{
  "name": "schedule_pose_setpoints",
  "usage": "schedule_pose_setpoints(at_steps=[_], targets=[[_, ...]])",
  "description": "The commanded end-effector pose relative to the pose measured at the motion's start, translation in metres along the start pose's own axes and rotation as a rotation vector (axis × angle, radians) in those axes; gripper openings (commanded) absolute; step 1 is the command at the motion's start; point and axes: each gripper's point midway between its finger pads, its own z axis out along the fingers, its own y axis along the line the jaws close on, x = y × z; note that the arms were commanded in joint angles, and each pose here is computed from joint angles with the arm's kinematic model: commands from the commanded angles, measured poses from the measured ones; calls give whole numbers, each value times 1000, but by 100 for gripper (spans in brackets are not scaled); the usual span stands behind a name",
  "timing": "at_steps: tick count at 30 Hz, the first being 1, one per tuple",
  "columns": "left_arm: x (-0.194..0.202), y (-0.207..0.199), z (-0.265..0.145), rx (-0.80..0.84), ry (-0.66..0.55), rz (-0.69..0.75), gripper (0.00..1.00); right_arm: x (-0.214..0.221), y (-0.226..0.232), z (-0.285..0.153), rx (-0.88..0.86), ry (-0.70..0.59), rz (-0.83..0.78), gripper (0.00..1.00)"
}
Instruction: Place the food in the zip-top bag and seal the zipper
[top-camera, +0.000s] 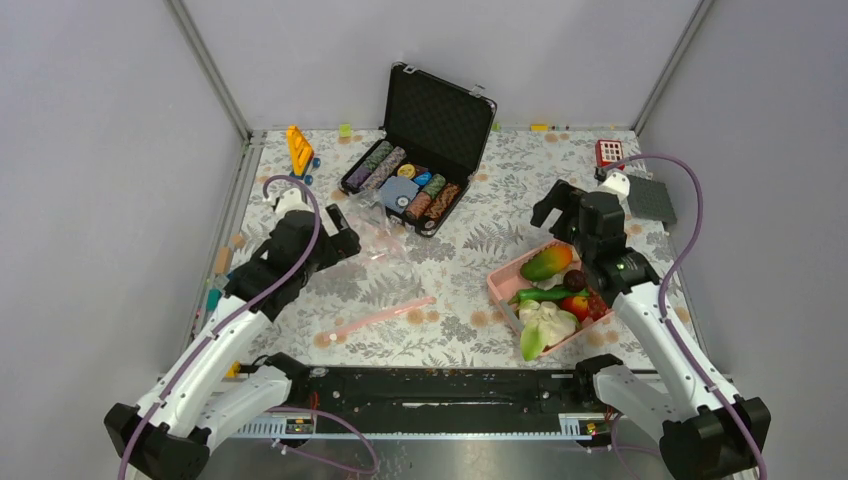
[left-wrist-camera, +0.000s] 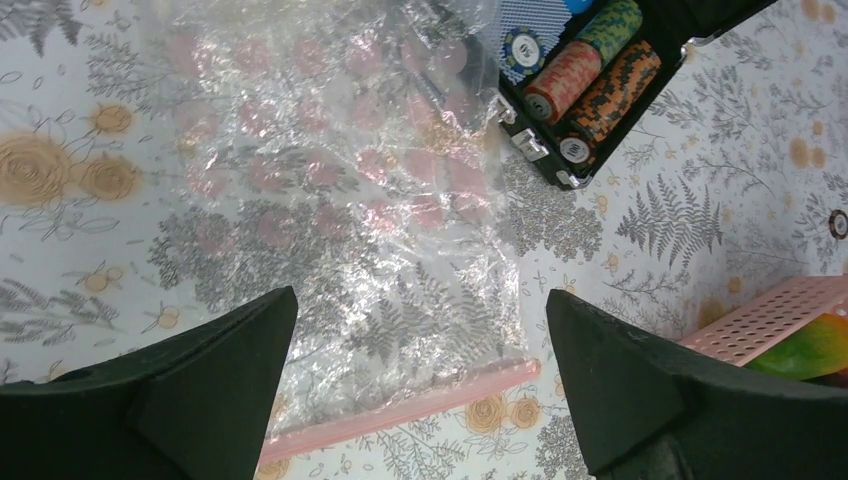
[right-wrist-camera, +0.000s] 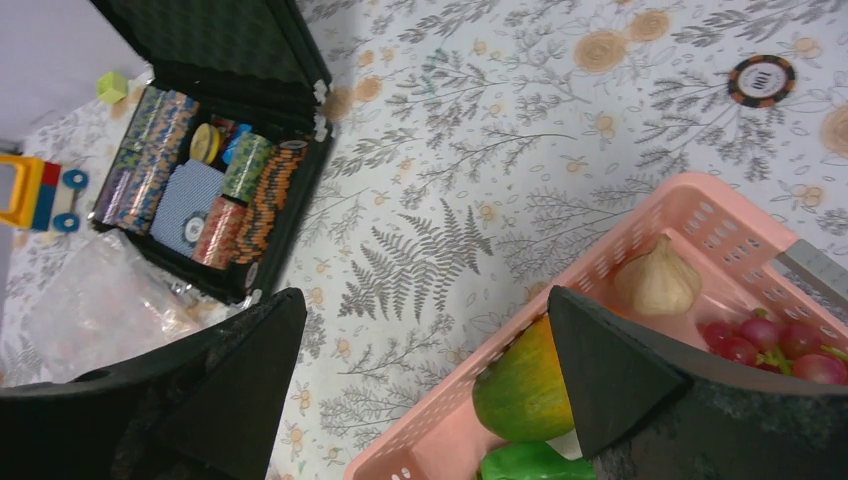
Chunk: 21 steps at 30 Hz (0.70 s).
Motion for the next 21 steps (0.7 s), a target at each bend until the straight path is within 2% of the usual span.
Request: schedule_pose_setpoints(at_steps=[1, 6, 12, 16, 21], targets=[[-1, -17, 6, 95, -17, 28, 99, 0, 20, -1, -117, -10, 16, 100], [29, -33, 14, 171, 63, 90, 99, 10, 42, -6, -265, 13, -2, 100], [94, -46, 25, 194, 252, 284, 99, 21, 58, -7, -366, 62, -9, 100], [139, -59, 18, 254, 383, 480, 99, 25, 73, -7, -440, 102, -8, 100], [174, -57, 15, 152, 434, 743, 99, 34, 83, -7, -488, 169, -6, 100]])
